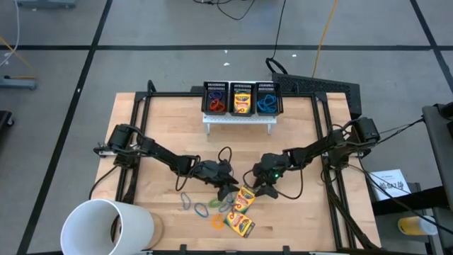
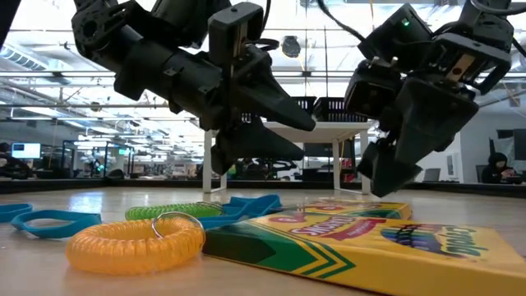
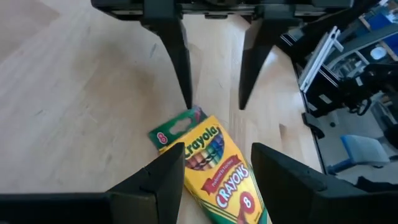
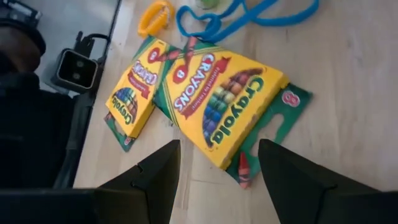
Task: Pick & Place Office Desk Supplies
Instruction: Put the crayon box into the middle black bin on the shelf
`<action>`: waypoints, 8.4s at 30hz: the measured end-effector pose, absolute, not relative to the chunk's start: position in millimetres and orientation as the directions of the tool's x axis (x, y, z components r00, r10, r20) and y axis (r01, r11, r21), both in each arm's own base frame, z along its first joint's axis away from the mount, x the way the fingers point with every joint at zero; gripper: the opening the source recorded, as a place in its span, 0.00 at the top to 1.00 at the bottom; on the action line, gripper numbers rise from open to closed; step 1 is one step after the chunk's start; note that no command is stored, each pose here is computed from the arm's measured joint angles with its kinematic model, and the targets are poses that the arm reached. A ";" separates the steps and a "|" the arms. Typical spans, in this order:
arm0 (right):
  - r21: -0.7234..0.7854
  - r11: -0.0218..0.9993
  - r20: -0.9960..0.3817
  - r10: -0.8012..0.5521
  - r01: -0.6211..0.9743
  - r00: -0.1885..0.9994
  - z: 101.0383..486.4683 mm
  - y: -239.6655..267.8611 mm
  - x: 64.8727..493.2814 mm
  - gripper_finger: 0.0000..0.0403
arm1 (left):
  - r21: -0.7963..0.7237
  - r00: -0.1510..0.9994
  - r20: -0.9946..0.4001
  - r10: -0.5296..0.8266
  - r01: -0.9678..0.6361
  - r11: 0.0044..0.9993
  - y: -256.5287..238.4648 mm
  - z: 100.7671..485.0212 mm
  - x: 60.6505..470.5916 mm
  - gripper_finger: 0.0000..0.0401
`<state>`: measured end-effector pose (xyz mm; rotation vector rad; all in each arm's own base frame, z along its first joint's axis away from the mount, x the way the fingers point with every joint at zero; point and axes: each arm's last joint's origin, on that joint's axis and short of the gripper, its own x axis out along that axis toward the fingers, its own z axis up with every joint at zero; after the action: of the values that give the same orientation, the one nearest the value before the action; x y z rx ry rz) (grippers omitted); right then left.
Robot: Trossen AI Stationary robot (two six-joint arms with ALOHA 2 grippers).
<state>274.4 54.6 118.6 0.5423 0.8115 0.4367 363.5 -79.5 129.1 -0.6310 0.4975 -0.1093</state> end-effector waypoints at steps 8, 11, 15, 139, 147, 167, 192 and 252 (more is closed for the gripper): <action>0.569 0.814 -0.614 0.515 -0.116 0.598 113.8 50.1 271.3 0.48 | -0.606 0.870 -0.411 -0.271 -0.039 0.795 -80.3 129.2 363.3 0.52; 0.568 0.819 -0.631 0.495 -0.079 0.597 111.4 47.5 271.0 0.48 | -0.670 0.847 -0.407 -0.343 -0.022 0.742 -82.6 129.3 362.6 0.52; 0.561 0.824 -0.624 0.487 -0.083 0.611 112.0 45.0 272.3 0.48 | -0.721 0.829 -0.405 -0.385 -0.031 0.692 -88.4 129.3 361.0 0.52; -0.169 0.935 -0.594 0.156 -0.312 0.789 115.9 20.6 291.2 1.00 | -0.167 0.888 -0.458 -0.047 -0.034 0.985 -41.1 204.8 374.1 0.52; 0.115 0.985 -0.561 0.171 -0.128 0.810 131.0 3.4 289.5 0.99 | -0.259 0.830 -0.555 -0.058 -0.106 0.960 -48.0 195.1 367.9 0.52; 0.487 0.873 -0.586 0.290 0.042 0.757 123.1 -8.8 286.2 0.66 | -0.402 0.688 -0.691 -0.220 -0.114 0.909 -75.5 121.1 377.8 0.52; 0.661 0.751 -0.543 0.468 0.010 0.697 101.7 -4.0 292.2 0.66 | -0.342 0.702 -0.683 -0.201 -0.064 0.937 -72.4 107.9 383.0 0.52; 0.130 0.973 -0.232 0.216 -0.190 0.948 222.9 7.6 264.1 1.00 | -0.286 0.973 -0.196 -0.117 0.058 0.956 -53.9 300.3 328.8 0.52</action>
<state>264.1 7.6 222.9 0.1069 0.2480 0.2067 328.8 -53.9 300.3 -0.2829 0.2135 -0.0895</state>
